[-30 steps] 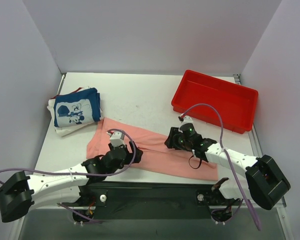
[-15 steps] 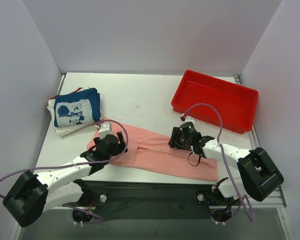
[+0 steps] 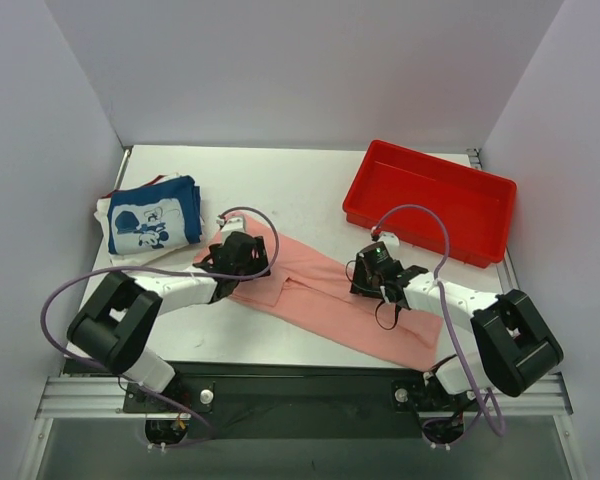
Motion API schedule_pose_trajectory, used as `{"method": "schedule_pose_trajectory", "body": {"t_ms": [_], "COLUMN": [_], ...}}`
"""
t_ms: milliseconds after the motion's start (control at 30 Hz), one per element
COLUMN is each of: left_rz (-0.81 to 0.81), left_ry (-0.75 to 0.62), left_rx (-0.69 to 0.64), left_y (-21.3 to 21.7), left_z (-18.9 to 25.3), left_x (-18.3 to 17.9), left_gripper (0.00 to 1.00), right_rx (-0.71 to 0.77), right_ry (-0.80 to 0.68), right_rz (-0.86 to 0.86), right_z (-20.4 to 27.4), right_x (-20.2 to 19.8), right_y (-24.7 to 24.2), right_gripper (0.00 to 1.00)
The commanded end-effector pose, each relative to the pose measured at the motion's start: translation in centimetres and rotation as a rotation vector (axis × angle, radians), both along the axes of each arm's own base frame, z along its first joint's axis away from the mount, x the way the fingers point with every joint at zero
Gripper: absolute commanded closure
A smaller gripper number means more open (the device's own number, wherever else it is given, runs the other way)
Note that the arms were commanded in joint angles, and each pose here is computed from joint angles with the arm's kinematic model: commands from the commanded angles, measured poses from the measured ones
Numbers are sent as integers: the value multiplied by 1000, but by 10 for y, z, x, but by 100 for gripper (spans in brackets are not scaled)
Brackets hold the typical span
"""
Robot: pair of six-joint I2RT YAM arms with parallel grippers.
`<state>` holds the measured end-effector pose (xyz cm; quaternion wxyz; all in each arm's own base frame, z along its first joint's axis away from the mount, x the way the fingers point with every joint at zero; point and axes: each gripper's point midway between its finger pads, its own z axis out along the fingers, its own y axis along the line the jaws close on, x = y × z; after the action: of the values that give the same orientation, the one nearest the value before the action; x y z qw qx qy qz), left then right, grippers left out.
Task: Fold and stack the t-shirts
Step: Rotate the tshirt 90 degrees
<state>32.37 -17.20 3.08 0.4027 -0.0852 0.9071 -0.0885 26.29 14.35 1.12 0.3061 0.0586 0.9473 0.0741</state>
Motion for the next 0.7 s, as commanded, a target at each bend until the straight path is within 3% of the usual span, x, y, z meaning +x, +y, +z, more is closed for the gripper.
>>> {"method": "schedule_pose_trajectory", "body": {"t_ms": [0, 267, 667], "left_rz": [-70, -121, -134], "left_ry": [15, 103, 62], "left_rx": [-45, -70, -165], "left_y": [-22, -40, -29], "left_z": [-1, -16, 11], "left_x": [22, 69, 140], "left_gripper": [5, 5, 6], "right_rx": [-114, -105, -33], "right_ry": [81, 97, 138], "right_rz": [-61, -61, 12], "right_z": [-11, -10, -16], "right_x": [-15, -18, -40], "right_y": [-27, -26, 0], "right_gripper": [54, 54, 54]}}
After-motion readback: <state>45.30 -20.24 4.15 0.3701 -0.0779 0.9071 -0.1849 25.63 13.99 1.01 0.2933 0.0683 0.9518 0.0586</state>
